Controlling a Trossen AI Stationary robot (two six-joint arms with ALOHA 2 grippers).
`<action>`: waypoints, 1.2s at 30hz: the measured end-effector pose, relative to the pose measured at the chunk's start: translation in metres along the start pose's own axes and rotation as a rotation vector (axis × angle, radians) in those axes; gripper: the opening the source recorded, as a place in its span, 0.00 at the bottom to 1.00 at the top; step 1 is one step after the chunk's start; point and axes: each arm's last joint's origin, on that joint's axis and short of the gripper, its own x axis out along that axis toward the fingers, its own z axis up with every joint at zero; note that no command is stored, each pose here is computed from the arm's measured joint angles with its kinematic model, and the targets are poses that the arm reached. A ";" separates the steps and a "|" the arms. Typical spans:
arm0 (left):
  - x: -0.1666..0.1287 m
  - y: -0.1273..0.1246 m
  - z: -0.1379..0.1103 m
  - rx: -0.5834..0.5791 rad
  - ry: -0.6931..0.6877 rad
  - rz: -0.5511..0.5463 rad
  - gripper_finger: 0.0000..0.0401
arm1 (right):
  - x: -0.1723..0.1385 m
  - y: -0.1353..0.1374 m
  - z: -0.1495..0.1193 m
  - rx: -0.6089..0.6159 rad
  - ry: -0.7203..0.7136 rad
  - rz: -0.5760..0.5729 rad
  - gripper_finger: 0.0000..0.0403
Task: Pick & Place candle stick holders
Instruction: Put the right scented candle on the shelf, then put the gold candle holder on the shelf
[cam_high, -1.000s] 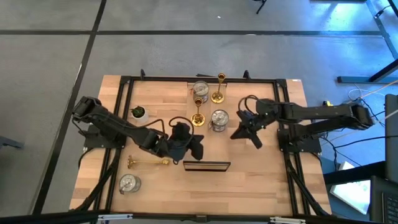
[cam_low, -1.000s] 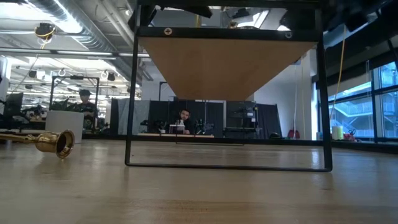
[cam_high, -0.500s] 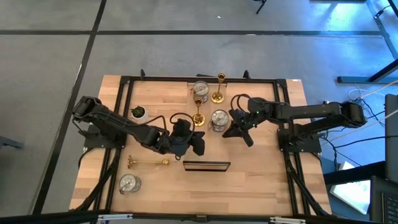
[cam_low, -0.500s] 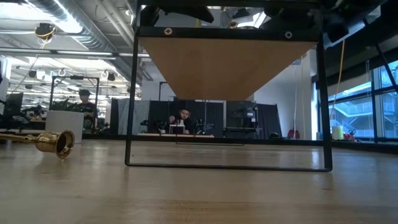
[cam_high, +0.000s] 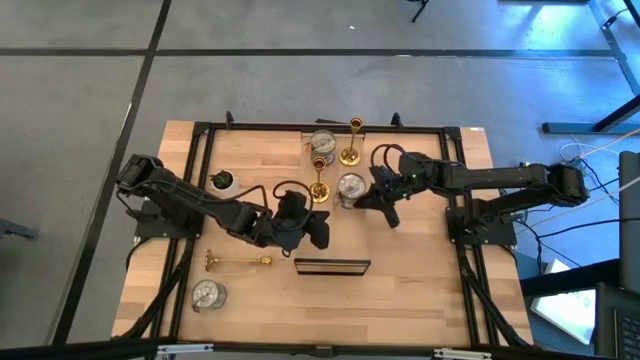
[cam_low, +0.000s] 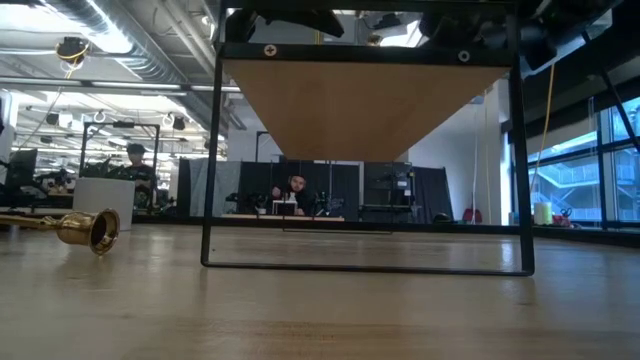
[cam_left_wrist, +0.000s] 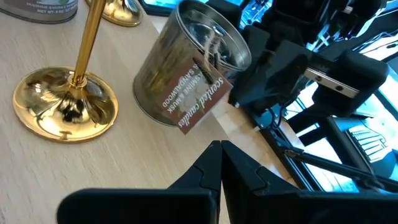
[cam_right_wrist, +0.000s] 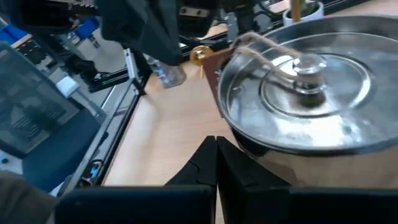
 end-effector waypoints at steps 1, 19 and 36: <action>0.000 0.000 0.000 0.000 0.000 0.000 0.00 | 0.000 0.000 0.000 0.001 -0.002 -0.010 0.00; 0.006 0.003 0.006 0.008 -0.017 0.019 0.00 | 0.000 -0.003 -0.003 0.018 0.009 -0.093 0.00; 0.003 0.015 0.001 0.086 0.074 0.095 0.00 | -0.031 0.013 0.005 0.014 0.156 -0.158 0.00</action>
